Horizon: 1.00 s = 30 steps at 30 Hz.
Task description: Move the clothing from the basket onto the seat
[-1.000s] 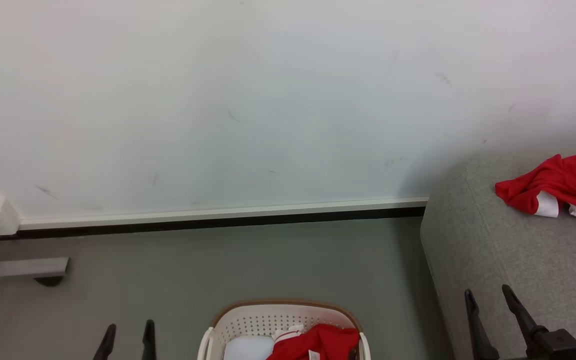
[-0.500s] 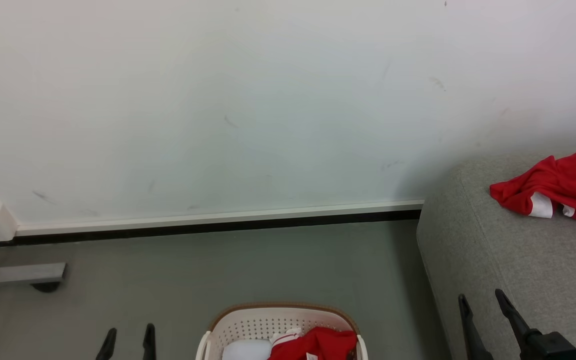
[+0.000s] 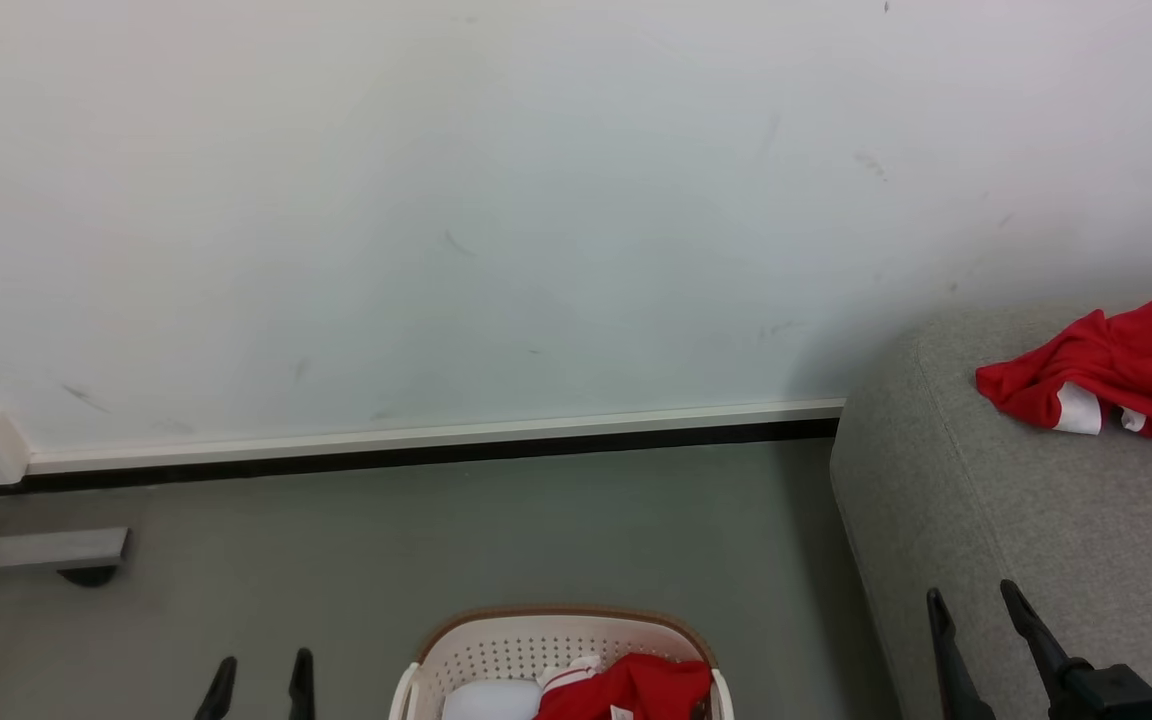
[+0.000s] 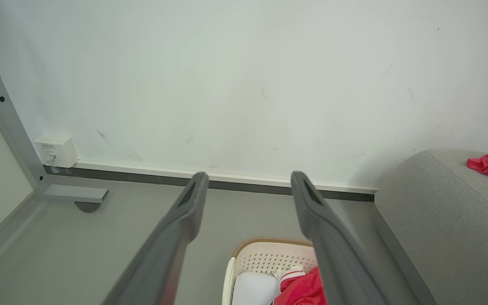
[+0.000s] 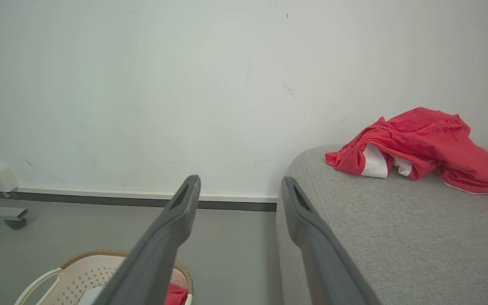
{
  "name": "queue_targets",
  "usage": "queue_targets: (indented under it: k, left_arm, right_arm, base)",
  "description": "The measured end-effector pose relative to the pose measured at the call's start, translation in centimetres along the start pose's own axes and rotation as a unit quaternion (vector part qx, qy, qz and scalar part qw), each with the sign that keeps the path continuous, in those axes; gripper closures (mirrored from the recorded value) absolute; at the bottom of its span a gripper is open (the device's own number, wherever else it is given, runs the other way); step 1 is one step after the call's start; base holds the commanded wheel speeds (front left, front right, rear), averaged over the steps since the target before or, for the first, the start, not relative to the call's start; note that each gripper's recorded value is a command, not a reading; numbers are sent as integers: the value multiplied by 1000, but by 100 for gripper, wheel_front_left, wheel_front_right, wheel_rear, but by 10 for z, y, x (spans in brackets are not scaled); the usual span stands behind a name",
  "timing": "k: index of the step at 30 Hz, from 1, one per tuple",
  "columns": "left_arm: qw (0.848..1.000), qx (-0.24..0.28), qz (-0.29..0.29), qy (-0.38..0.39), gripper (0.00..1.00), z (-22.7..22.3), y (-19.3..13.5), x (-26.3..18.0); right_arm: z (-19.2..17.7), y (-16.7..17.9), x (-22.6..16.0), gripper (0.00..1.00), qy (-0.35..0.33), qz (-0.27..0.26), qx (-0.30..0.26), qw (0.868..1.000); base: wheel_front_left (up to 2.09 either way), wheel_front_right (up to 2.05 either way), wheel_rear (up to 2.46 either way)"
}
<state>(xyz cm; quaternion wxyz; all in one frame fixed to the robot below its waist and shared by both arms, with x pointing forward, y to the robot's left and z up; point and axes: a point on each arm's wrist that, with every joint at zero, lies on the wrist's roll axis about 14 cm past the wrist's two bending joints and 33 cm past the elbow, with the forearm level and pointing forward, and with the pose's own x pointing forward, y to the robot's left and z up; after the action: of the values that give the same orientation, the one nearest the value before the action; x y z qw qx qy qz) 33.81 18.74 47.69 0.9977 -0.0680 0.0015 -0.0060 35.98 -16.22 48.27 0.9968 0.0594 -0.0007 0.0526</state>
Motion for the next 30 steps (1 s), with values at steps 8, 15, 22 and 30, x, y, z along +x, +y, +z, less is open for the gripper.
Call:
queue_targets:
  k: [8, 15, 22, 30]
  left_arm:
    - [1000, 0, -10, 4, 0, -2, -7, 3]
    - [998, -1, -54, 12, 0, -7, -35, 22]
    - [991, 11, -123, 48, 0, -31, -79, 51]
    - [969, 42, -206, 131, 0, -86, -131, 99]
  right_arm:
    - [1, -5, -1, 0, -1, -8, -2, 1000]
    - [10, -23, -3, 0, -14, -33, -14, 999]
    - [25, -52, -6, 0, -31, -74, -34, 996]
    - [39, -87, 16, 0, -45, -117, -72, 990]
  base:
    - [0, 0, 0]
    - [0, 0, 0]
    - [0, 0, 0]
    - [0, 0, 0]
